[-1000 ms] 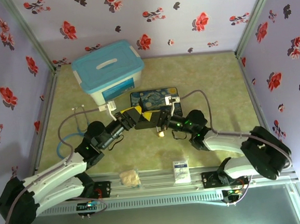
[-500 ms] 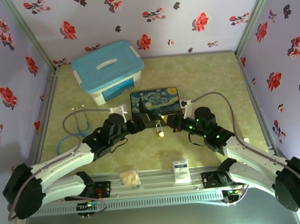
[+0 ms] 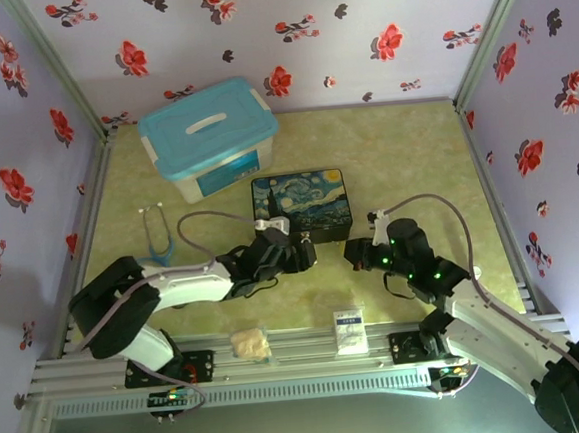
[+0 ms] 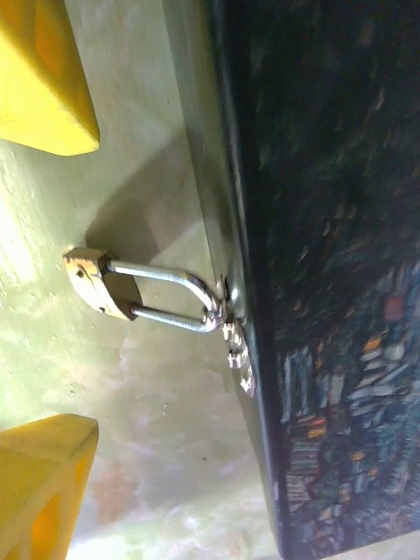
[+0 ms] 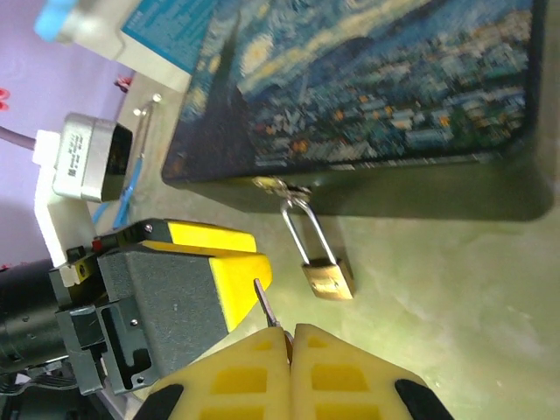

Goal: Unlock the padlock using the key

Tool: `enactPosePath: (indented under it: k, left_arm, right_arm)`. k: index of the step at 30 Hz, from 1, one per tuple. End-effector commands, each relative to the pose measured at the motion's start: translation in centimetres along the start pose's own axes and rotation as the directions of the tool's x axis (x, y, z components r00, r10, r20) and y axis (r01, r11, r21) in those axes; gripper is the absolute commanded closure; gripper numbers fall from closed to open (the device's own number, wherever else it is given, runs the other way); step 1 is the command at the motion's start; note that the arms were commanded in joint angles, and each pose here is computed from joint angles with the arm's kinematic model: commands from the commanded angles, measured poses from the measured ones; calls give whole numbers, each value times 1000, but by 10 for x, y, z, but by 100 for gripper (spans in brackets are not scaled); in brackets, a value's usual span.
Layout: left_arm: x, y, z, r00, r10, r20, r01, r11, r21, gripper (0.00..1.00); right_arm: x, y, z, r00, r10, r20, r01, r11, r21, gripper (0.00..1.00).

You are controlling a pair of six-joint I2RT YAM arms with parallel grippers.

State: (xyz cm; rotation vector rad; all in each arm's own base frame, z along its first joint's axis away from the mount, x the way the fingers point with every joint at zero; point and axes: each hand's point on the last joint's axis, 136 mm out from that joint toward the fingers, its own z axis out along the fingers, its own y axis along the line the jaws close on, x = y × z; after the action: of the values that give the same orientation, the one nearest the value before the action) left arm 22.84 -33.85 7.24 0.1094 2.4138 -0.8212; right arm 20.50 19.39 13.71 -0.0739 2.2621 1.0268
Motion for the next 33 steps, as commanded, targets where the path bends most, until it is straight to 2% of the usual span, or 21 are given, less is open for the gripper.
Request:
enactPosePath:
  k: [1, 5, 9, 14, 16, 22, 28, 33]
  left_arm:
    - [-12, -19, 4, 995, 90, 52, -88, 996, -29, 22]
    - [-4, -10, 18, 998, 49, 40, -48, 999, -23, 22]
    - [2, -5, 31, 999, 23, 29, -22, 999, -26, 28]
    - [6, -4, 37, 999, 23, 27, -23, 1000, -20, 41]
    - [7, -3, 39, 999, 16, 28, -16, 1000, -13, 50]
    - [13, -2, 47, 999, -34, 27, 33, 999, 13, 68]
    - [17, 8, 49, 999, -45, 26, 46, 999, -28, 70]
    - [21, 10, 57, 997, -73, 36, 73, 997, -9, 71]
  right_arm:
    - [9, -8, -5, 1000, 0, -15, 0, 1000, 22, 100]
    - [11, -9, -7, 1000, 6, -4, -6, 1000, 18, 100]
    - [13, -9, -7, 1000, 8, -12, -8, 1000, 9, 100]
    - [18, -12, -7, 1000, 13, -23, -13, 1000, 13, 100]
    - [21, -16, -7, 1000, 17, -25, -16, 1000, 22, 100]
    - [24, -19, -6, 999, 32, -24, -31, 999, 30, 100]
    - [30, -25, 2, 996, 89, -26, -88, 996, 18, 100]
    - [31, -26, 7, 993, 114, -24, -114, 993, 4, 100]
